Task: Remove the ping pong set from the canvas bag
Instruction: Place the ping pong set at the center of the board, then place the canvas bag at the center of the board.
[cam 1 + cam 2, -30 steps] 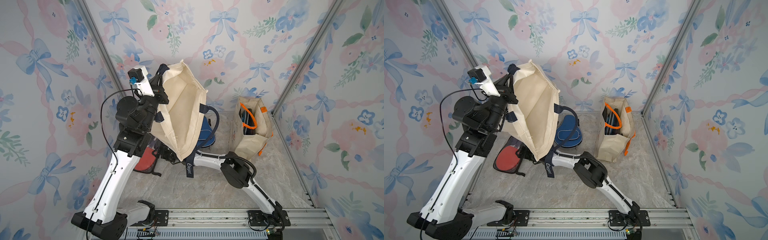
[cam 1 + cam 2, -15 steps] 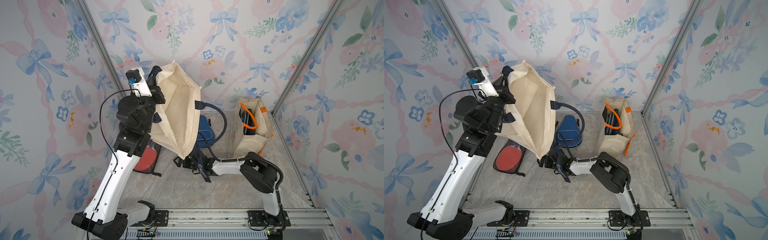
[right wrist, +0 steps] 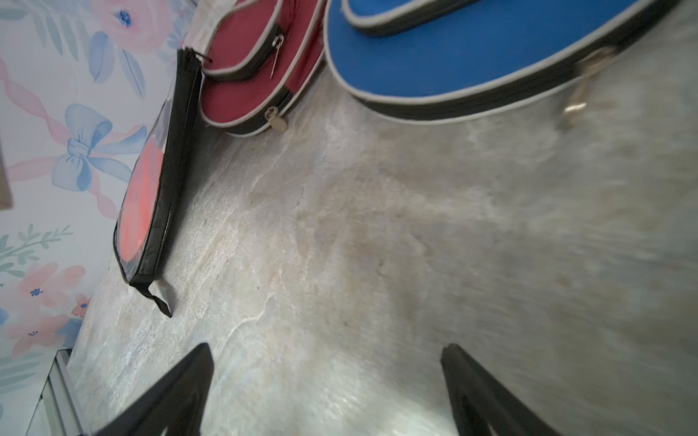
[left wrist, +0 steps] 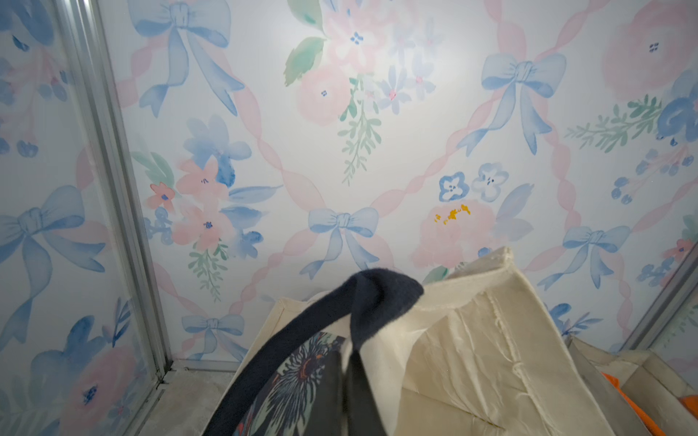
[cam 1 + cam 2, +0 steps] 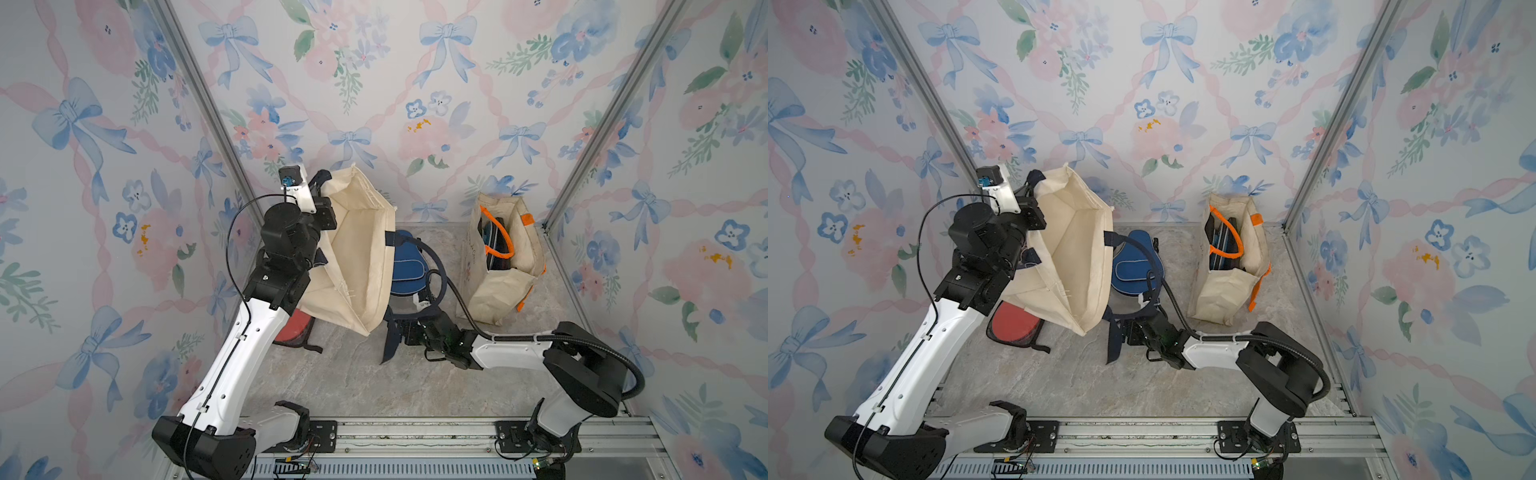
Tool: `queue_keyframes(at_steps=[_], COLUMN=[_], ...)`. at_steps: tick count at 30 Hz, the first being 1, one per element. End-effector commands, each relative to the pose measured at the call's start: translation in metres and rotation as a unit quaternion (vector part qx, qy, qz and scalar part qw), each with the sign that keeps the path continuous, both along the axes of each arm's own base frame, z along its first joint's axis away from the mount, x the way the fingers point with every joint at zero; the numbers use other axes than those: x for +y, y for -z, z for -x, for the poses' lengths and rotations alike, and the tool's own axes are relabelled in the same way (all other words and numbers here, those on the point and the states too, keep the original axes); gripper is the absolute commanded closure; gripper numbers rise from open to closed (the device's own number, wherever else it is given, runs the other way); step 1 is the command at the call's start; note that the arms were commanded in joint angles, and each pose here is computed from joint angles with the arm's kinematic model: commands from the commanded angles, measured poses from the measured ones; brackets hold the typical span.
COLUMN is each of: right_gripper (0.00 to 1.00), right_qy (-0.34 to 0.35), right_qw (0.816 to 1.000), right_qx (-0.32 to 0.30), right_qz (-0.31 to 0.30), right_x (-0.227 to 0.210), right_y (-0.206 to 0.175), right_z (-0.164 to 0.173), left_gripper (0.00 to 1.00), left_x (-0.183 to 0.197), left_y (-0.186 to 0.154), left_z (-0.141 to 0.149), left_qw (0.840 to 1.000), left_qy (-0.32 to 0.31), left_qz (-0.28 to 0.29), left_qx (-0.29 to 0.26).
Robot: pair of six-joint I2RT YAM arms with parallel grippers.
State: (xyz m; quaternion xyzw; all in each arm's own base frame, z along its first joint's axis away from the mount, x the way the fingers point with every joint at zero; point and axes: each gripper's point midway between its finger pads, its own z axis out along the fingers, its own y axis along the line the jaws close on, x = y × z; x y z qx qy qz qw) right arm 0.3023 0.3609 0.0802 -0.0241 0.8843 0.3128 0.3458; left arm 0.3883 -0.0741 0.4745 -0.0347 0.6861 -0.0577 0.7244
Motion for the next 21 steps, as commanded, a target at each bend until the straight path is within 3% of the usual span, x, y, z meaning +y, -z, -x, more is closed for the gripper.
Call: queue_keyframes(at_steps=[1,7,21], right_gripper=[0.07,0.09,0.08], right_qy=[0.03,0.029,-0.048], right_qw=[0.999,0.998,0.979], right_qx=[-0.022,-0.04,-0.091], right_qz=[0.006,-0.031,-0.177], right_x=[-0.033,-0.058,-0.021], right_y=[-0.006,-0.034,-0.094], right_z=[-0.01,0.002,0.019], left_gripper=[1.0,1.0,1.0], left_x=[0.0,-0.008,-0.033], left_y=[-0.021,0.015,0.075], left_z=[0.019,0.02,0.025], left_qw=[0.998,0.998,0.994], left_qy=[0.022,0.043,0.088], left_qz=[0.035,0.035,0.039], left_qx=[-0.039,-0.006,0.053])
